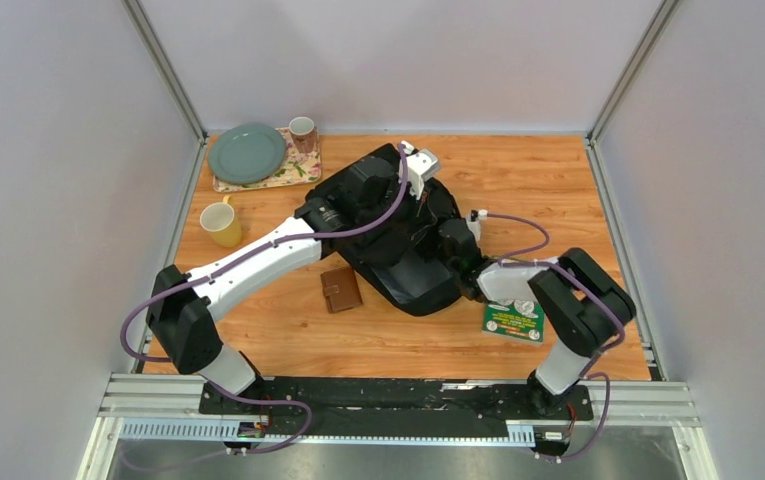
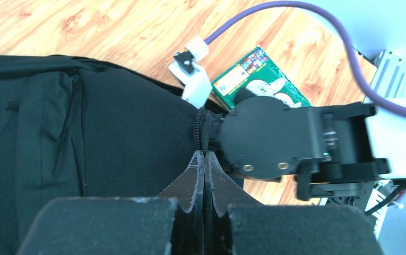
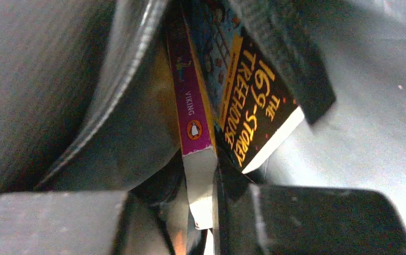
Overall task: Pack the student bag
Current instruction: Place the book in the student bag, then pick up the book from the center of the board.
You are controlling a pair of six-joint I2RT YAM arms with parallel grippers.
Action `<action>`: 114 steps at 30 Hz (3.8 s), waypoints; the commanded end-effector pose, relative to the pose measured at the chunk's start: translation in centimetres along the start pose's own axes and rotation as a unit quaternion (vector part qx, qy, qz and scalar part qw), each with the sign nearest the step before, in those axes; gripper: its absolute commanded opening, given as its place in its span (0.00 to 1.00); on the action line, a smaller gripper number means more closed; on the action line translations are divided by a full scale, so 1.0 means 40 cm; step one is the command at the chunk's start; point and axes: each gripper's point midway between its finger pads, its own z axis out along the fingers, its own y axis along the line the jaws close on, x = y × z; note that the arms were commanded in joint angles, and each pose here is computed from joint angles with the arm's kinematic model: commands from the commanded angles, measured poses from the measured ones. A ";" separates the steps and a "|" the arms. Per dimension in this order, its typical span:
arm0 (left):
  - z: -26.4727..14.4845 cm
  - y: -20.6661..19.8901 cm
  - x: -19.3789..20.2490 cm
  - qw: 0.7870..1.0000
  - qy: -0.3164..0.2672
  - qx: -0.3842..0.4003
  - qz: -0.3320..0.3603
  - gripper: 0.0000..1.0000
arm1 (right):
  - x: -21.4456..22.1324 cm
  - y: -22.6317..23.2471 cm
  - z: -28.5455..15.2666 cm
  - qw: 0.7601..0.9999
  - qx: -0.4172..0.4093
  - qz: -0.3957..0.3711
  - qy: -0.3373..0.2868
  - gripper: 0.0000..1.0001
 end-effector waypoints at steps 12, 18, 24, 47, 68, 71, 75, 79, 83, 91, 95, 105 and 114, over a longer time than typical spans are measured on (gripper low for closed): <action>-0.045 -0.005 -0.053 0.998 -0.057 0.021 -0.019 0.00 | 0.000 -0.074 0.051 0.998 0.036 -0.044 -0.010 0.71; -0.055 0.009 -0.040 0.998 -0.060 0.017 -0.026 0.00 | 0.002 -0.096 -0.032 0.992 0.073 -0.105 0.015 0.80; -0.056 0.016 -0.022 0.998 -0.054 0.017 -0.032 0.00 | -0.023 -0.081 -0.101 0.992 0.074 -0.097 0.017 0.82; -0.042 -0.084 0.056 0.990 -0.011 0.123 -0.070 0.79 | -0.427 -0.121 -0.526 0.921 0.256 -0.245 -0.163 0.93; 0.299 -0.305 0.283 0.961 0.164 0.208 -0.084 0.81 | -0.548 -0.344 -0.596 0.920 0.345 -0.087 -0.161 0.97; 0.309 -0.289 0.321 0.963 0.179 0.172 -0.102 0.81 | -0.539 -0.347 -0.591 0.925 0.336 -0.095 -0.152 0.96; 0.334 -0.264 0.370 0.963 0.195 0.144 -0.116 0.82 | -0.522 -0.356 -0.577 0.931 0.324 -0.096 -0.136 0.96; 0.365 -0.258 0.411 0.958 0.216 0.139 -0.131 0.83 | -0.499 -0.384 -0.564 0.935 0.324 -0.084 -0.115 0.95; 0.392 -0.256 0.461 0.950 0.237 0.141 -0.145 0.83 | -0.489 -0.410 -0.557 0.934 0.333 -0.075 -0.102 0.95; 0.424 -0.264 0.508 0.938 0.263 0.153 -0.166 0.83 | -0.457 -0.433 -0.530 0.942 0.323 -0.068 -0.057 0.90; 0.426 -0.282 0.502 0.933 0.260 0.175 -0.175 0.83 | -0.433 -0.426 -0.516 0.953 0.295 -0.058 -0.043 0.79; 0.430 -0.305 0.452 0.934 0.243 0.202 -0.164 0.73 | -0.364 -0.329 -0.510 0.981 0.182 -0.063 -0.004 0.50; 0.437 -0.313 0.445 0.932 0.241 0.216 -0.162 0.66 | -0.331 -0.323 -0.503 0.988 0.142 -0.065 0.018 0.34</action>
